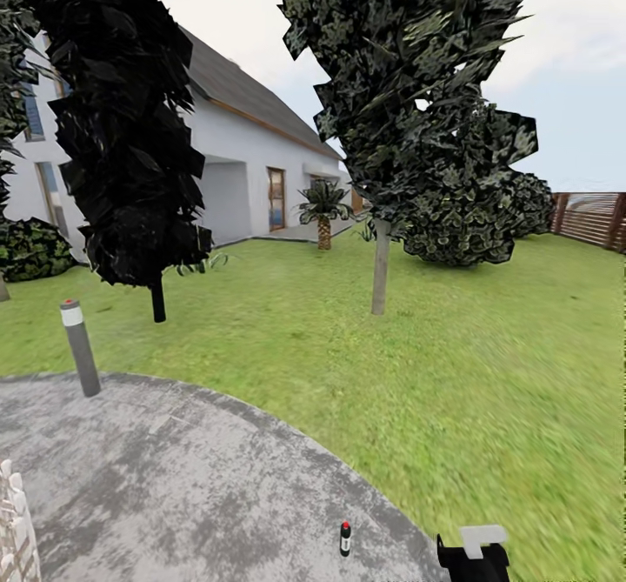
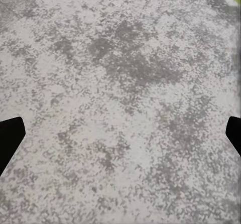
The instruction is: In the garden, pick up the pesticide atomizer on the floor and spray pesticide onto both trees until each tree trunk is fully covered.
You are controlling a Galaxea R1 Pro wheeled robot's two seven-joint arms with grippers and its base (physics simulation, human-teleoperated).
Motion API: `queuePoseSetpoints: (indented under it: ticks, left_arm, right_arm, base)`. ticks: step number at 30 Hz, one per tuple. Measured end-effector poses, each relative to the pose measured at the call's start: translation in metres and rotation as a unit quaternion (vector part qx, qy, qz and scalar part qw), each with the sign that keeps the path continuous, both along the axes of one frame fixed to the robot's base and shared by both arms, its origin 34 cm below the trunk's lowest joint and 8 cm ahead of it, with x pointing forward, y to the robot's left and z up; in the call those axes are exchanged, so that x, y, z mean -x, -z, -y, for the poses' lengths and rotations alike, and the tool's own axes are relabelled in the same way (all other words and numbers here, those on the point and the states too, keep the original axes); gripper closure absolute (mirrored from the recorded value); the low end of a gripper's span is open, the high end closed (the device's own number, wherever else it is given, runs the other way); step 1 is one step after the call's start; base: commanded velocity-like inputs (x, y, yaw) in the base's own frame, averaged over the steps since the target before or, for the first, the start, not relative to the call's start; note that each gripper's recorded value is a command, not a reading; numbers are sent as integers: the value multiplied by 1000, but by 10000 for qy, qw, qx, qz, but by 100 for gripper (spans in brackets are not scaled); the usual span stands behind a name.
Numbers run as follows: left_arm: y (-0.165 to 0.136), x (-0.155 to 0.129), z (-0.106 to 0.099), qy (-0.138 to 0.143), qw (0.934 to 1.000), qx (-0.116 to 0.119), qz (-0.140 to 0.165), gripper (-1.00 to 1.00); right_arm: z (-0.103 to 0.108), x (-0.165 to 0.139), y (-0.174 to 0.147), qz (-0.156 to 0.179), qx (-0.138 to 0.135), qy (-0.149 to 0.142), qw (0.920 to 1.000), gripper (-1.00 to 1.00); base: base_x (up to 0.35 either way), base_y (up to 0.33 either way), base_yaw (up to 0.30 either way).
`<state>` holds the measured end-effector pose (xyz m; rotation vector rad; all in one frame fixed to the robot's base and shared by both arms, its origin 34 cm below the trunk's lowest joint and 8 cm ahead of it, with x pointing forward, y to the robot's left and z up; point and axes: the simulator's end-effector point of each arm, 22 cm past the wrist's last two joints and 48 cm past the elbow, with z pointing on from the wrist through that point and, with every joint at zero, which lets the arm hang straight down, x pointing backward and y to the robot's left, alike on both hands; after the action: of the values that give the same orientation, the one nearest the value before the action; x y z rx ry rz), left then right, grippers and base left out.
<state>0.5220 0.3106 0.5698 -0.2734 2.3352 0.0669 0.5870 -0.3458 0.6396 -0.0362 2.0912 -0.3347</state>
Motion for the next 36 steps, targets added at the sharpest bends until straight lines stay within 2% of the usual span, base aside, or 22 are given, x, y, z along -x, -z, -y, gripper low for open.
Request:
queuePoseSetpoints:
  ticks: [7,16,29,36]
  left_arm:
    - [0,0,0,1,10000,0,-1,-100]
    - [0,0,0,0,10000,1,-1,-100]
    - [0,0,0,1,10000,1,-2,-100]
    - [0,0,0,0,10000,0,0,-100]
  right_arm:
    - [0,0,0,1,0,-1,10000,-100]
    - [0,0,0,2,1,-2,10000,-100]
    - [0,0,0,2,-1,0,10000,-100]
    - [0,0,0,2,1,-1,10000,-100]
  base:
    - [7,0,-29]
    - [171,0,-2]
    - [23,0,0]
    - [237,0,0]
